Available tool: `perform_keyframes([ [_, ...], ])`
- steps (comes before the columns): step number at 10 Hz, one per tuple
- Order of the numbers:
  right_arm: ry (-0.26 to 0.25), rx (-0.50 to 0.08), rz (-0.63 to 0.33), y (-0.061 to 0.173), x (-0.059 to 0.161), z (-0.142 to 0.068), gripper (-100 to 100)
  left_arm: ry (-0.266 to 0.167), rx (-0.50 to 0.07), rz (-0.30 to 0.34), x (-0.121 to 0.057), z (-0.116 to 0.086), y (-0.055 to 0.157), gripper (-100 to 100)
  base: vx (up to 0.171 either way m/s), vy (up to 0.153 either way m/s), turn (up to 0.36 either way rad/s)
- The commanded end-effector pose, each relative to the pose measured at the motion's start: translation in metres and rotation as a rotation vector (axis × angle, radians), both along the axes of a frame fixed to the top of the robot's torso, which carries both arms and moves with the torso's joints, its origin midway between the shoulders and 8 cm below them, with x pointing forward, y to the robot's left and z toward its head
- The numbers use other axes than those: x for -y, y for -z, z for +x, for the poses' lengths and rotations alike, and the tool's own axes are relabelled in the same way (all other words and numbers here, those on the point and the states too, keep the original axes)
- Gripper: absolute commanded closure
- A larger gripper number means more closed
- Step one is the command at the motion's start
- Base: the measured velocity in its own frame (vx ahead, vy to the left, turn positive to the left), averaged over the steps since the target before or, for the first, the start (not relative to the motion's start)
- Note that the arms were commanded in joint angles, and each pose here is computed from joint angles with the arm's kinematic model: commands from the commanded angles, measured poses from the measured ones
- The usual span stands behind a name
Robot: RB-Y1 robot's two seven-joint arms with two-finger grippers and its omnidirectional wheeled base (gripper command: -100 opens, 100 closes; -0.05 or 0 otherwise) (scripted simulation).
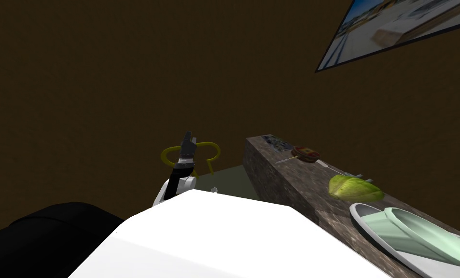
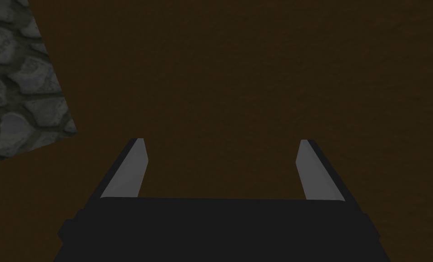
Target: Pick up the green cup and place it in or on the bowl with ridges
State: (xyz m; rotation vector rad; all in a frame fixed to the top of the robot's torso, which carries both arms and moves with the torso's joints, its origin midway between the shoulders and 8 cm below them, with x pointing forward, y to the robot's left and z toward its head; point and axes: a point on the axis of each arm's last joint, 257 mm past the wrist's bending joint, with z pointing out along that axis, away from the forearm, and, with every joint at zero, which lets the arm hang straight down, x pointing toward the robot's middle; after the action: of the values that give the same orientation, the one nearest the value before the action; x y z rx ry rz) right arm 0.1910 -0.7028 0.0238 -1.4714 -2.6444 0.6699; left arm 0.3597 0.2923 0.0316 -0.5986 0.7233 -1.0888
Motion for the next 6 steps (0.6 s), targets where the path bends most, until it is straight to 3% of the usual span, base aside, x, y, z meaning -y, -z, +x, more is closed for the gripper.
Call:
perform_keyframes([
  [1, 0.000, 0.000, 0.000, 0.0000, 0.0000, 0.0000, 0, 0.000, 0.000, 0.000, 0.0000, 0.0000, 0.0000, 0, 0.000, 0.000, 0.000],
  [6, 0.000, 0.000, 0.000, 0.0001, 0.0000, -0.0001, 0, 0.000, 0.000, 0.000, 0.0000, 0.0000, 0.0000, 0, 0.000, 0.000, 0.000],
])
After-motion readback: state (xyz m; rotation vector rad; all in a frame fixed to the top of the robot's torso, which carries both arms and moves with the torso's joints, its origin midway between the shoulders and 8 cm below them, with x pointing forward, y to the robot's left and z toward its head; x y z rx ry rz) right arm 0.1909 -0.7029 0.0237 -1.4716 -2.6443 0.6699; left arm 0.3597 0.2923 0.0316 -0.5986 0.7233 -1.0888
